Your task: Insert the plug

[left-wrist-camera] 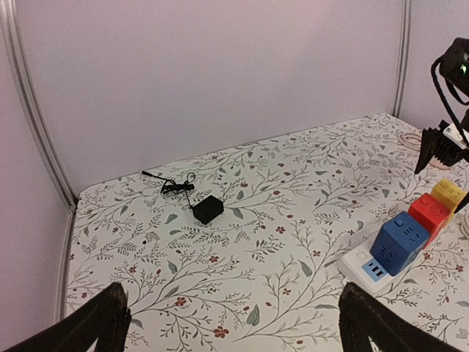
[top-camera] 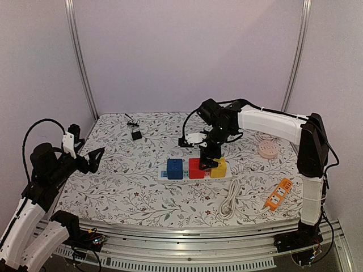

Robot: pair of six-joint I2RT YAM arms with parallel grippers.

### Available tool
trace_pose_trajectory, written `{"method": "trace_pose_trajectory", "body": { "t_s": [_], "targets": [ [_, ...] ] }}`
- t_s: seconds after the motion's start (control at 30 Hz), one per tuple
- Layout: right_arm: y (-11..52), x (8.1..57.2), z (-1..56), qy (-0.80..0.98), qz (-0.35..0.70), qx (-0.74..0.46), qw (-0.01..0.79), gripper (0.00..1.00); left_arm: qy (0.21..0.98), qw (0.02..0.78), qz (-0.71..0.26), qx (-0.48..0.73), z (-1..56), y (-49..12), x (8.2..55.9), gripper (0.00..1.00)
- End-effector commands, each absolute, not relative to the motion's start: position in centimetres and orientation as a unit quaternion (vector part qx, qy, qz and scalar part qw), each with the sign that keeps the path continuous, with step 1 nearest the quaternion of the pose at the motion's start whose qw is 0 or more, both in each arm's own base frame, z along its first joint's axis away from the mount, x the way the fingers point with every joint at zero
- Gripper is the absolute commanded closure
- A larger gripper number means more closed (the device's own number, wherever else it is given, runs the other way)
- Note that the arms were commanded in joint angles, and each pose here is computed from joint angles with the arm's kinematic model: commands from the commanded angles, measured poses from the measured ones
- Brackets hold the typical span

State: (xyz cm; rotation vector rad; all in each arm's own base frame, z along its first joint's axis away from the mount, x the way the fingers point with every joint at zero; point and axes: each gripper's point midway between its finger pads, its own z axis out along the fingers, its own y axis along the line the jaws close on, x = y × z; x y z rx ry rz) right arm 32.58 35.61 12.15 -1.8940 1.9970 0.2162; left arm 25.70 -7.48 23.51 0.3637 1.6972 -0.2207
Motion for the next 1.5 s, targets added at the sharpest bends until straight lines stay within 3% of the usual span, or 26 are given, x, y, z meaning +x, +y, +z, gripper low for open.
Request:
{"method": "trace_pose_trajectory", "body": {
  "t_s": [0.0, 0.23, 0.47, 0.63, 0.83, 1.23, 1.37, 1.47],
  "targets": [
    [36.4, 31.2, 10.3, 0.690, 0.103, -0.698, 0.160, 0.01, 0.744, 0.642, -0.096, 0.160, 23.3, -7.3, 25.7, 0.01],
    [37.4, 31.5, 8.1, 0.696, 0.110, -0.692, 0.155, 0.09, 0.745, 0.640, -0.098, 0.160, 23.1, -7.2, 25.8, 0.01],
    [37.8, 33.6, 7.4, 0.715, 0.084, -0.671, 0.179, 0.31, 0.747, 0.637, -0.101, 0.161, 22.9, -7.3, 25.8, 0.00],
    [36.6, 36.1, 6.7, 0.751, 0.058, -0.633, 0.181, 0.53, 0.748, 0.635, -0.104, 0.162, 22.8, -7.3, 25.8, 0.01],
    [33.5, 41.5, 5.8, 0.802, -0.006, -0.566, 0.193, 0.59, 0.751, 0.632, -0.103, 0.160, 22.6, -7.2, 25.9, 0.01],
    [23.3, 55.7, 4.5, 0.897, -0.074, -0.364, 0.241, 0.54, 0.757, 0.625, -0.105, 0.160, 22.1, -7.2, 26.1, 0.01],
    [23.1, 56.5, 3.8, 0.895, -0.075, -0.367, 0.242, 0.38, 0.757, 0.625, -0.105, 0.161, 22.1, -7.2, 26.1, 0.01],
    [23.3, 56.8, 4.7, 0.896, -0.071, -0.358, 0.254, 0.09, 0.757, 0.625, -0.105, 0.161, 22.1, -7.2, 26.1, 0.01]
  ]
}}
